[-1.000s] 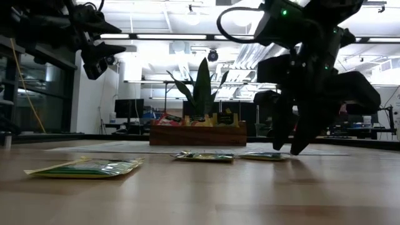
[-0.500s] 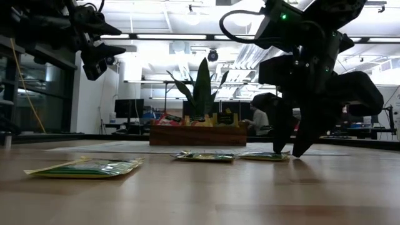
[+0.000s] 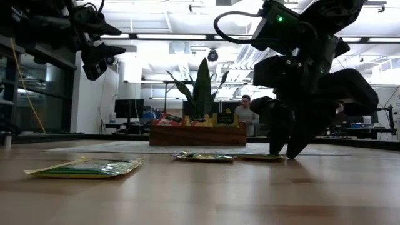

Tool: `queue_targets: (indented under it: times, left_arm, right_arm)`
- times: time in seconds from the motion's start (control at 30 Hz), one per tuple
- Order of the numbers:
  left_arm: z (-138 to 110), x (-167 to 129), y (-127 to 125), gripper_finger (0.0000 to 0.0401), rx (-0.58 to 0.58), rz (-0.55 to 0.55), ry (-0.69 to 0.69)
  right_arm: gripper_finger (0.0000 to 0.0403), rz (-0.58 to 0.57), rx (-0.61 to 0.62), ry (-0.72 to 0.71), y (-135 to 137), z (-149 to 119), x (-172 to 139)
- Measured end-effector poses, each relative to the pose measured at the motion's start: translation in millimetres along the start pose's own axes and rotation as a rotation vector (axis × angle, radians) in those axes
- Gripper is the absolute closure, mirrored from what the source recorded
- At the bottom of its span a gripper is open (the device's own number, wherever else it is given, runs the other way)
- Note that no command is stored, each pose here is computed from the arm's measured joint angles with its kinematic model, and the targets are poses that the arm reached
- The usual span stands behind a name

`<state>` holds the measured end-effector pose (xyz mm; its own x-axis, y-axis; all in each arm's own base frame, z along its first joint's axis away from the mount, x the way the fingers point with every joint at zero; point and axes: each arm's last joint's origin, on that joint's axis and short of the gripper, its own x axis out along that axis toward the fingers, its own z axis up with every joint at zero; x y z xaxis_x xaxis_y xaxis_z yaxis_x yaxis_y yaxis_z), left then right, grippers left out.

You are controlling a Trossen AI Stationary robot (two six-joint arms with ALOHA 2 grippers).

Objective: Pick & Place Tea
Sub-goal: Put the yellow tea bag into the right section of the wooden organizer

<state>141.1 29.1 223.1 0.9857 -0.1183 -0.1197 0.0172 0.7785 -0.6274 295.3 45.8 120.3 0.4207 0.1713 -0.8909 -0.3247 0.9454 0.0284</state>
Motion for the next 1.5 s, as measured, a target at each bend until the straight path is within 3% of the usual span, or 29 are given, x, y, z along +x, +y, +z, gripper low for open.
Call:
queue_targets:
  times: [0.23, 0.53, 1.07, 1.5]
  left_arm:
    - [0.0, 0.0, 0.0, 0.0238, 0.000, 0.001, -0.001]
    - [0.3, 0.0, 0.3, 0.0238, 0.000, 0.012, -0.009]
    - [0.3, 0.0, 0.3, 0.0238, -0.004, 0.012, -0.010]
    - [0.4, 0.0, 0.3, 0.0238, -0.006, 0.013, -0.011]
  right_arm:
    - [0.0295, -0.007, 0.087, -0.009, -0.5, 1.2, 0.2]
    - [0.0397, 0.004, 0.157, -0.004, 0.0, 0.7, 0.5]
    - [0.0402, -0.077, 0.345, -0.086, -0.4, 7.5, -5.5]
    - [0.0403, -0.257, 0.382, -0.207, 0.3, 14.7, -58.3]
